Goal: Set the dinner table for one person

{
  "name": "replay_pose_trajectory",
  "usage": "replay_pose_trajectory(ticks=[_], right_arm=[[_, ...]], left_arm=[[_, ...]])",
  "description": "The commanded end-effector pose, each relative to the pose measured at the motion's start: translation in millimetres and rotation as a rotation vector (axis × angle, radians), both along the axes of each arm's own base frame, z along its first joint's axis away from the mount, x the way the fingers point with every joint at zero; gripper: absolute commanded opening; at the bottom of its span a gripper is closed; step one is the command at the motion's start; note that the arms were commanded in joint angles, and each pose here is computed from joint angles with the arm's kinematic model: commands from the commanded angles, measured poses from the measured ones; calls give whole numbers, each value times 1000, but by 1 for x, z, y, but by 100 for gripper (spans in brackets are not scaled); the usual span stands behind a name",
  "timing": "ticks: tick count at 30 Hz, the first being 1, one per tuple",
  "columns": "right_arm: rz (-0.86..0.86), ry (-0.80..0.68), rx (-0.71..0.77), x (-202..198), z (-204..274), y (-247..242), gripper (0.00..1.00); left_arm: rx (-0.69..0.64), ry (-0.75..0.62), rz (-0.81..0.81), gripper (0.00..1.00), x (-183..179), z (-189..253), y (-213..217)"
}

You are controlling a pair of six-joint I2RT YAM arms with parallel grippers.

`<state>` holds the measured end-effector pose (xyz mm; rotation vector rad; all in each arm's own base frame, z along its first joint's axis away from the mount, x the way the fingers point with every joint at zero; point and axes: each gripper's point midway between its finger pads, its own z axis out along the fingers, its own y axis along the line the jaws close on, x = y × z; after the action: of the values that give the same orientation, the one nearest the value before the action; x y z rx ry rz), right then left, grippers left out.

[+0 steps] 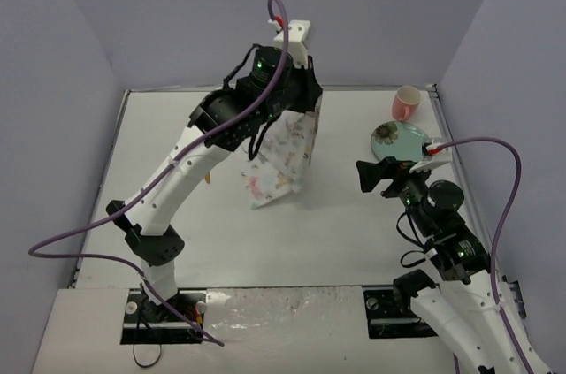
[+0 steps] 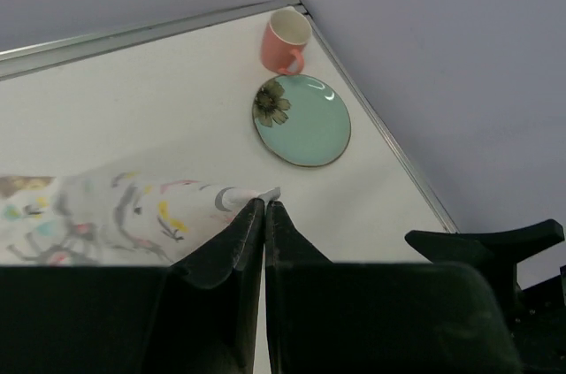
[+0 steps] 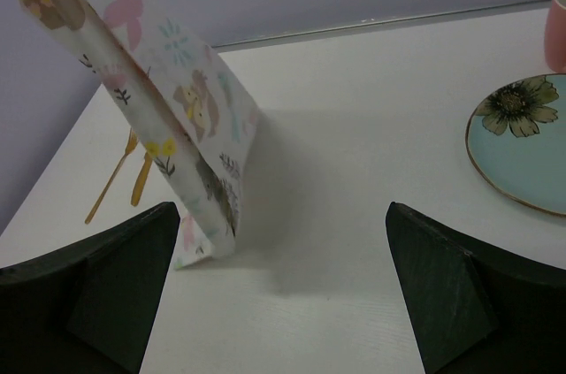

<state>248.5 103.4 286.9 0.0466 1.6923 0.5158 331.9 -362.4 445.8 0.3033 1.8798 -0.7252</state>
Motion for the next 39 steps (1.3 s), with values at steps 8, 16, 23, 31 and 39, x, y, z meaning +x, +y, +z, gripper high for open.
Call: replay_pose_trajectory(ticks=[8, 16, 23, 31, 39], right_arm=[[-122, 92, 26, -5, -23, -20, 100], [-62, 358, 0, 11, -91, 6, 99], [13, 530, -60, 20, -144, 30, 90], [106, 443, -49, 28, -139, 57, 81], [164, 408, -86, 35, -157, 95, 81]], left_arm=[[149, 109, 43, 0, 7, -98, -16], [261, 61, 115, 0, 31, -95, 7], [289, 9, 141, 0, 60, -67, 16], [239, -62, 169, 0, 61, -33, 24], [288, -145, 260, 0, 71, -20, 45]])
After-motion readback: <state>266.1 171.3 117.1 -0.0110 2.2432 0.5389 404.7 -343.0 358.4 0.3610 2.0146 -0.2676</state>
